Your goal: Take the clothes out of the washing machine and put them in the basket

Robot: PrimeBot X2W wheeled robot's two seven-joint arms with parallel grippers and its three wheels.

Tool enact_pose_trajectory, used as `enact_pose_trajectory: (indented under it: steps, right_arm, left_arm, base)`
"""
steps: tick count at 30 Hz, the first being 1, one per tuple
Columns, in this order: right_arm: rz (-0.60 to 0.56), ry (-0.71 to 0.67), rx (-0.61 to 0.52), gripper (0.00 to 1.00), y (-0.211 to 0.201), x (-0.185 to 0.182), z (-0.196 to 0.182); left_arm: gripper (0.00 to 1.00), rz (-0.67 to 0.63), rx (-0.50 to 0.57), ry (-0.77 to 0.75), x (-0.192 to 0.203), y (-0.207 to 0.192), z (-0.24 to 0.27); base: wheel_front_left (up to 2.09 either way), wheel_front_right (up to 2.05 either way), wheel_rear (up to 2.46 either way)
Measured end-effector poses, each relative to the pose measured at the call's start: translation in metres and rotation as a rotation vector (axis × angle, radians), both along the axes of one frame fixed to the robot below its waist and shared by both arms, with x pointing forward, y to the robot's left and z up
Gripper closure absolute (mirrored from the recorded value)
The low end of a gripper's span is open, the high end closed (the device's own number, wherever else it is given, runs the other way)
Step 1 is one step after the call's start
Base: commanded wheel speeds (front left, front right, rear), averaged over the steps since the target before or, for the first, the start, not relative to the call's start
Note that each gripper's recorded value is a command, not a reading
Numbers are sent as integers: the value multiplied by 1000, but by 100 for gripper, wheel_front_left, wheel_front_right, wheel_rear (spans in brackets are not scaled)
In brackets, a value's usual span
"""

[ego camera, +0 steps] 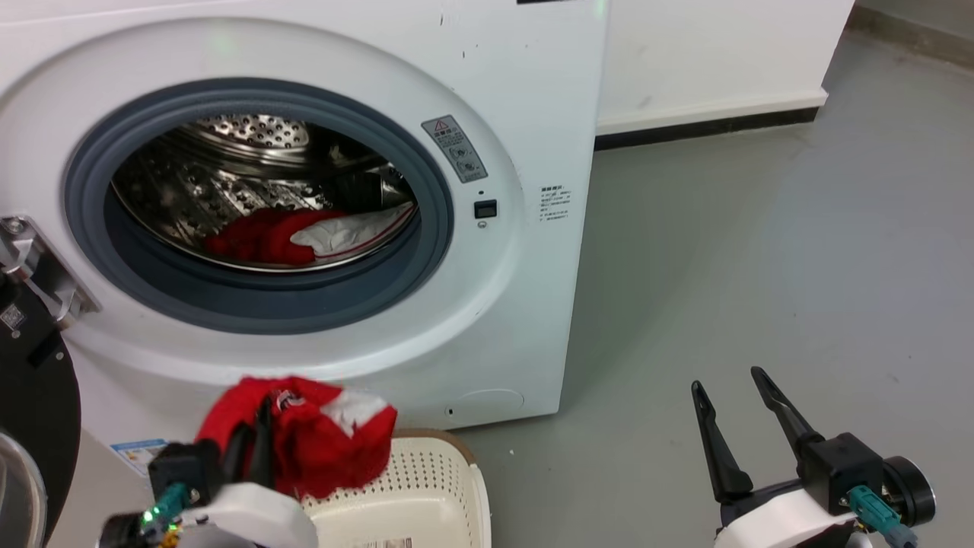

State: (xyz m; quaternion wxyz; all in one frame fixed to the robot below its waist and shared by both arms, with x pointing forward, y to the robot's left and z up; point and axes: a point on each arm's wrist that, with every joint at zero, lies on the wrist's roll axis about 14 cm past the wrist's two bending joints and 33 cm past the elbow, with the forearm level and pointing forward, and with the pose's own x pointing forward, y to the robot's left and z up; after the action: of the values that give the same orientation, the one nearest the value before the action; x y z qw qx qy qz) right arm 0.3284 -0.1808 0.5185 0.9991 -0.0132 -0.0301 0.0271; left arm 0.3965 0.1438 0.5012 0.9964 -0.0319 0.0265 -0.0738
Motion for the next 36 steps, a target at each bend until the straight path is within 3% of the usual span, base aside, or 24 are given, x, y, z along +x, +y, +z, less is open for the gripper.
enact_pose_trajectory:
  steps: [8, 14, 24, 36]
  right_arm:
    - [18, 19, -1, 0, 4, 27, -5]
    - [28, 33, -8, 0, 4, 60, -17]
    - [29, 129, -4, 0, -1, 104, -69]
    - [12, 272, -6, 0, -11, 121, -137]
  left_arm:
    - [100, 3, -26, 205, -10, -7, -76]
    - [100, 3, -42, 324, 9, -17, -131]
    - [100, -10, -6, 596, 33, -21, -244]
    - [100, 32, 70, 946, -3, -5, -361]
  base:
    - [0, 0, 0]
    - [0, 0, 0]
    - [0, 0, 0]
    - [0, 0, 0]
